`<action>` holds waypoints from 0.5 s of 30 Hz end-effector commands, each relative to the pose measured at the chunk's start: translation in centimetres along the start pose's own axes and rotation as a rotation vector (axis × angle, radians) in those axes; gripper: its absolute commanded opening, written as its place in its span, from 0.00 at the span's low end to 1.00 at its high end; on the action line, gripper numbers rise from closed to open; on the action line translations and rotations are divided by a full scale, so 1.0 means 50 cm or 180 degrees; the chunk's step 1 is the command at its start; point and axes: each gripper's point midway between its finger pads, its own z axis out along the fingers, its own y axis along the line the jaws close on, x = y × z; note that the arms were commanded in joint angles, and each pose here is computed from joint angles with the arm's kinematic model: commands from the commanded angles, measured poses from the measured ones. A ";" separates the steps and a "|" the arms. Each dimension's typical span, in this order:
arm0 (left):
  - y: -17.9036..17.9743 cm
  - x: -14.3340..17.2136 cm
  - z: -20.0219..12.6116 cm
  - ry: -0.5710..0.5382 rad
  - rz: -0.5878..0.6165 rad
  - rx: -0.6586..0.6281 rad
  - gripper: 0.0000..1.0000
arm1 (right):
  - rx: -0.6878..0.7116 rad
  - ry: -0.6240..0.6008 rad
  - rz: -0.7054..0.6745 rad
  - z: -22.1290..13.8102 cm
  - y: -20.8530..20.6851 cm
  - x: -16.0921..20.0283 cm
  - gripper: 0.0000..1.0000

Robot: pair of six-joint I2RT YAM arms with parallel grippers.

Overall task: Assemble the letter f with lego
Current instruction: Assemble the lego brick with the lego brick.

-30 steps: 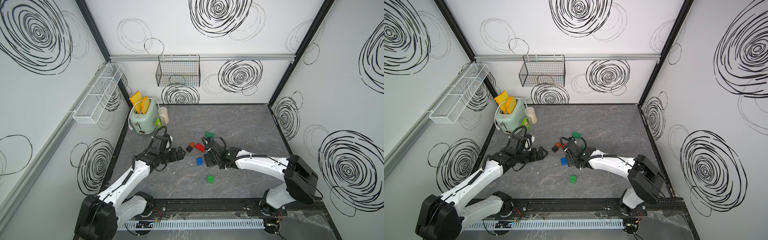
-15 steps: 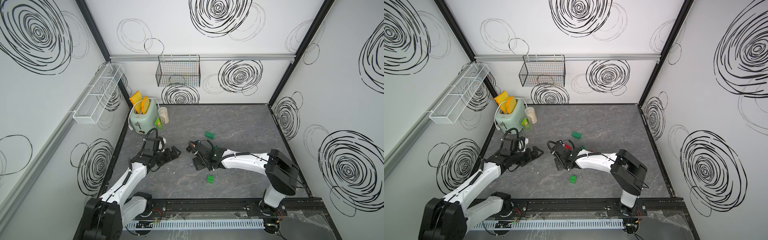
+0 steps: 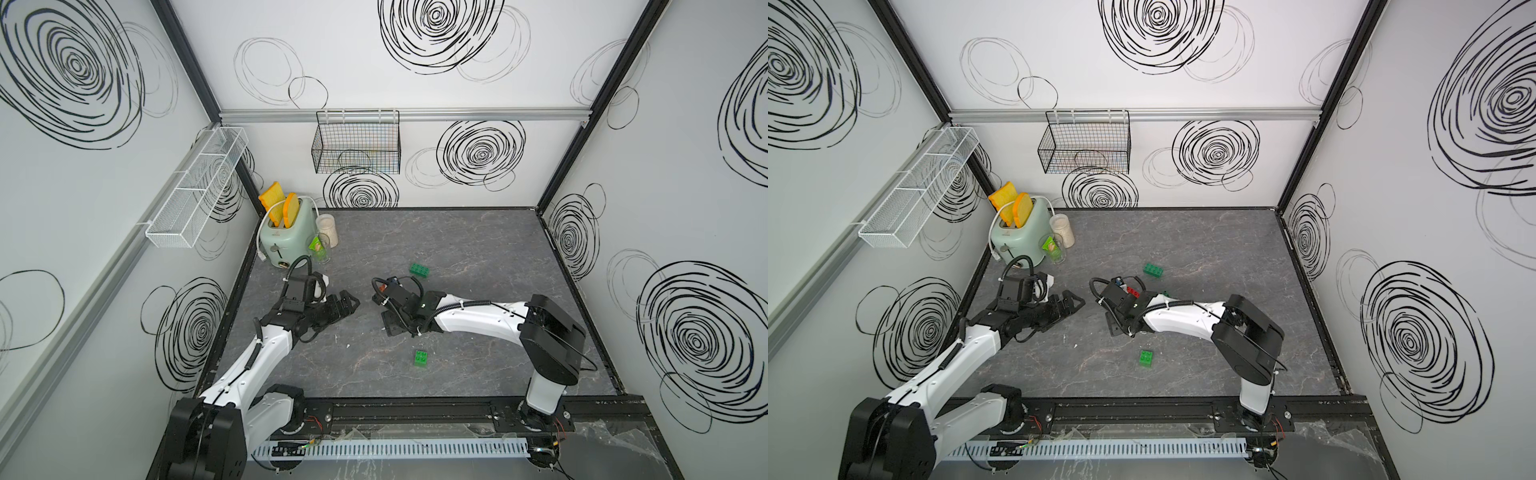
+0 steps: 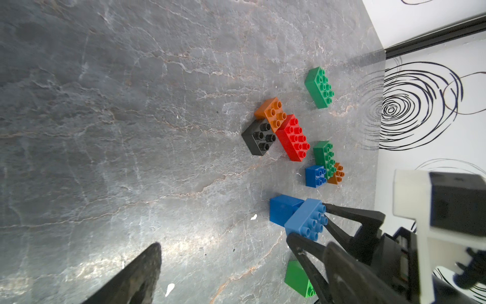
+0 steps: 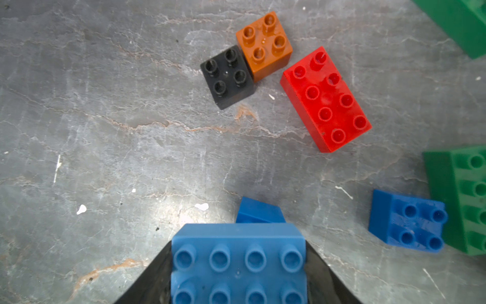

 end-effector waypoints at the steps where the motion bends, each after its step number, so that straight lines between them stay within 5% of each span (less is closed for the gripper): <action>1: -0.005 -0.013 -0.005 -0.0108 0.0005 0.0073 0.98 | 0.0156 0.0020 0.0139 -0.003 -0.022 -0.003 0.61; 15: -0.003 -0.016 -0.006 -0.0141 -0.0022 0.0078 0.98 | 0.0140 0.0109 0.0305 0.014 -0.027 0.012 0.62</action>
